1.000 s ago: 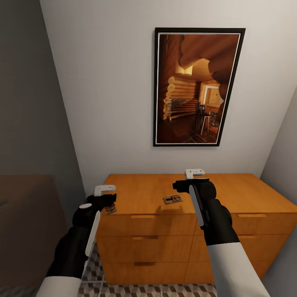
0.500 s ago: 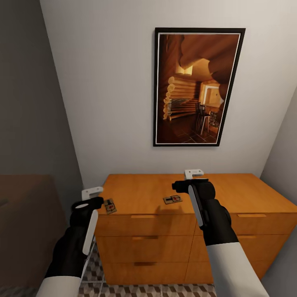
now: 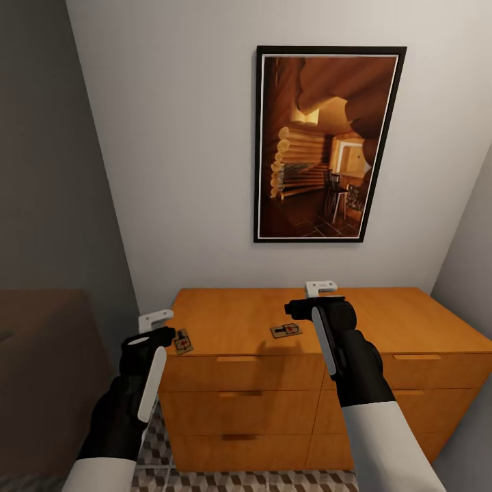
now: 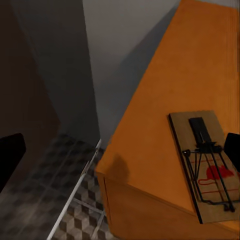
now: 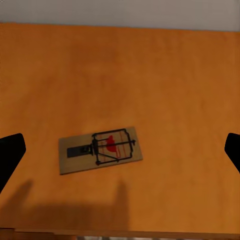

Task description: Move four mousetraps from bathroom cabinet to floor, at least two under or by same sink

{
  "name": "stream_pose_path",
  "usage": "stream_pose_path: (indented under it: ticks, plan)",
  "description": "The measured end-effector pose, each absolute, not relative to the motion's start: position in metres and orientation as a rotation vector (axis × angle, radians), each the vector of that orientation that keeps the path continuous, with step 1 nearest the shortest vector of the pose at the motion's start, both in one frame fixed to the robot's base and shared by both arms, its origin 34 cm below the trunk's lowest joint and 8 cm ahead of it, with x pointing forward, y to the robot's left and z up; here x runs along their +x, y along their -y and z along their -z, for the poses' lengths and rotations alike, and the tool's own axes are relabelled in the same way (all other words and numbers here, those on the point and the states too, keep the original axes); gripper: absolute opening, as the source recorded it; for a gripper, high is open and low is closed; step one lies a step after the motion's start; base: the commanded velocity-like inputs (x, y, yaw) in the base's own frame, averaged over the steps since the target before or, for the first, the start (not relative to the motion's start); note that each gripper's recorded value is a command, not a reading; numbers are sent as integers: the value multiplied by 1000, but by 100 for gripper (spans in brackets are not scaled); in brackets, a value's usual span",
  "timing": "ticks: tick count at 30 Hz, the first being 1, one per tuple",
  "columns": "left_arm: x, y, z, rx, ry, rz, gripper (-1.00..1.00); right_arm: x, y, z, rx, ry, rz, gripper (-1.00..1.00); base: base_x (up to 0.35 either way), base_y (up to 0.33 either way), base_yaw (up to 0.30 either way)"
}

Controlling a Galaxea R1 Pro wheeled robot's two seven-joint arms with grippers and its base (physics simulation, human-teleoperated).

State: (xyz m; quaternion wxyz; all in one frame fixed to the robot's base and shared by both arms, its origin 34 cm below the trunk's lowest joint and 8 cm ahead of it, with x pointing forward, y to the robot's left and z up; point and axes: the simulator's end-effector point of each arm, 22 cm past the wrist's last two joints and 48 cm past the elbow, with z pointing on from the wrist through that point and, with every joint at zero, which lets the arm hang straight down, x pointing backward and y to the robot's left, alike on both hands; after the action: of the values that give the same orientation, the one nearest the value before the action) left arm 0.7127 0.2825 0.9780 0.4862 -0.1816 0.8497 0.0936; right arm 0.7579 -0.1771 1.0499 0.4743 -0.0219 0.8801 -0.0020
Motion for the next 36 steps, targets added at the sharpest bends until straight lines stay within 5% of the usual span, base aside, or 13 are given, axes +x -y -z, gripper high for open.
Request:
stream_pose_path:
  ticks: [36]
  plan:
    - [701,-265,-980,-475,-2082,-320,100,758,174,-1049,-56,-2156,0,100,0,0,0]
